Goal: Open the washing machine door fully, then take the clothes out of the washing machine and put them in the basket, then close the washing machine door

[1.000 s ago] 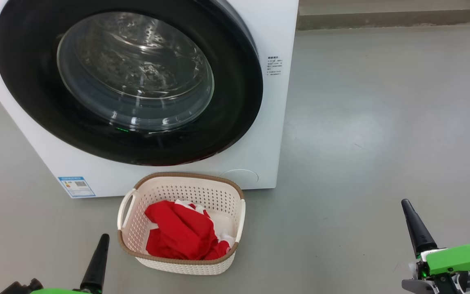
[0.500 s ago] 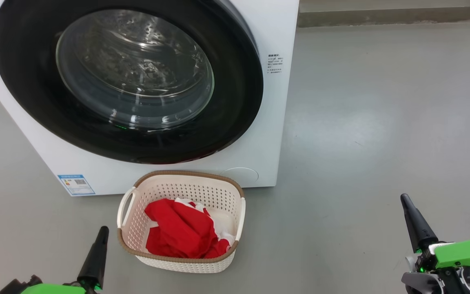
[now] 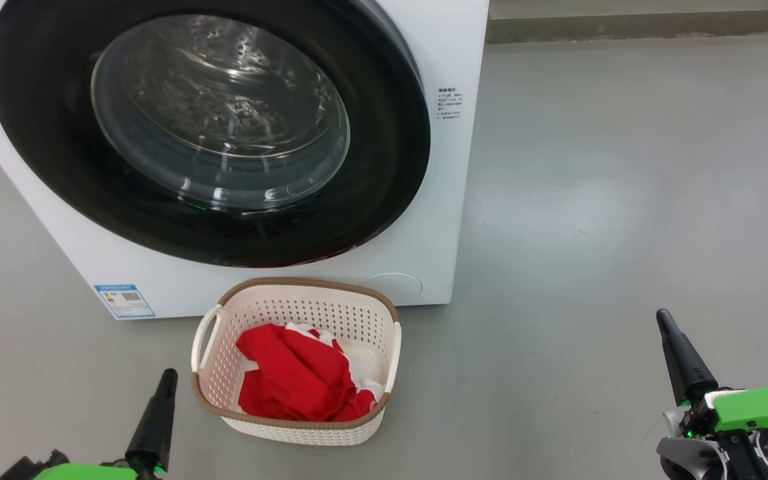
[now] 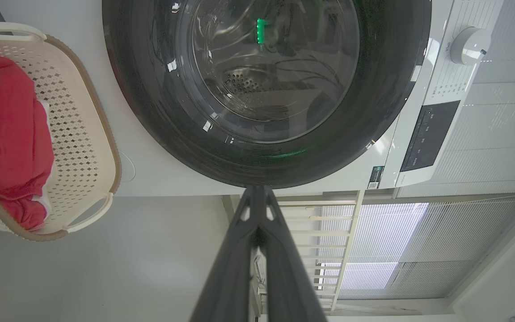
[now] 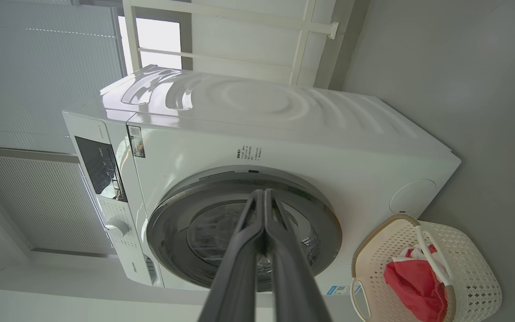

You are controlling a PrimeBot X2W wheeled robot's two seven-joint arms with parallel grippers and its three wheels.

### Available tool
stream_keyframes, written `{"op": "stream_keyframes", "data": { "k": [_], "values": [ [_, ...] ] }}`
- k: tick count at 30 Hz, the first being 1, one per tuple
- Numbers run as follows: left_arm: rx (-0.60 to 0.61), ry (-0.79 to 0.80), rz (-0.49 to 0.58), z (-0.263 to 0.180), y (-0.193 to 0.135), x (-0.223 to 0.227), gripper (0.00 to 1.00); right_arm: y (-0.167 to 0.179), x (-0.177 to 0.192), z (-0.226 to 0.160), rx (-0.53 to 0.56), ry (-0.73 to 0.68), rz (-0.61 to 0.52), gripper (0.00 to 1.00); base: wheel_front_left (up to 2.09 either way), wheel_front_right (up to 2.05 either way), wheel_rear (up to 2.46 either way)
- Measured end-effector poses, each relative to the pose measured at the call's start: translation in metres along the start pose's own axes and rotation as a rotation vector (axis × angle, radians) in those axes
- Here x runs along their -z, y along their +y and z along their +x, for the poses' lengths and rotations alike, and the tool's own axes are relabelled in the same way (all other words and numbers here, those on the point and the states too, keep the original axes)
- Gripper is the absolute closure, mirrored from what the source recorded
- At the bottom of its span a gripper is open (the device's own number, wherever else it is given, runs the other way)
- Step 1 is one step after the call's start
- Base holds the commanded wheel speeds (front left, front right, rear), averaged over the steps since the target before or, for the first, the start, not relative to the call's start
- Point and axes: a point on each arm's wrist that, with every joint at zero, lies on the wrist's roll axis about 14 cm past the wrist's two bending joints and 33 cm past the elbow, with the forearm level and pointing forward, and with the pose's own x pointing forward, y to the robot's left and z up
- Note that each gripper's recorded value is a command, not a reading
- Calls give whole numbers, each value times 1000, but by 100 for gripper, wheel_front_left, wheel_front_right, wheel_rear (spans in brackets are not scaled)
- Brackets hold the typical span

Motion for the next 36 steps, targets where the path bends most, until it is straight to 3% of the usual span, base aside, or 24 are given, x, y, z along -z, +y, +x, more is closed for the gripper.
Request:
{"op": "stream_keyframes", "data": {
  "k": [36],
  "values": [
    [0,0,0,0,0,0,100,0,-1,0,0,-2,0,100,0,0,0]
  ]
}}
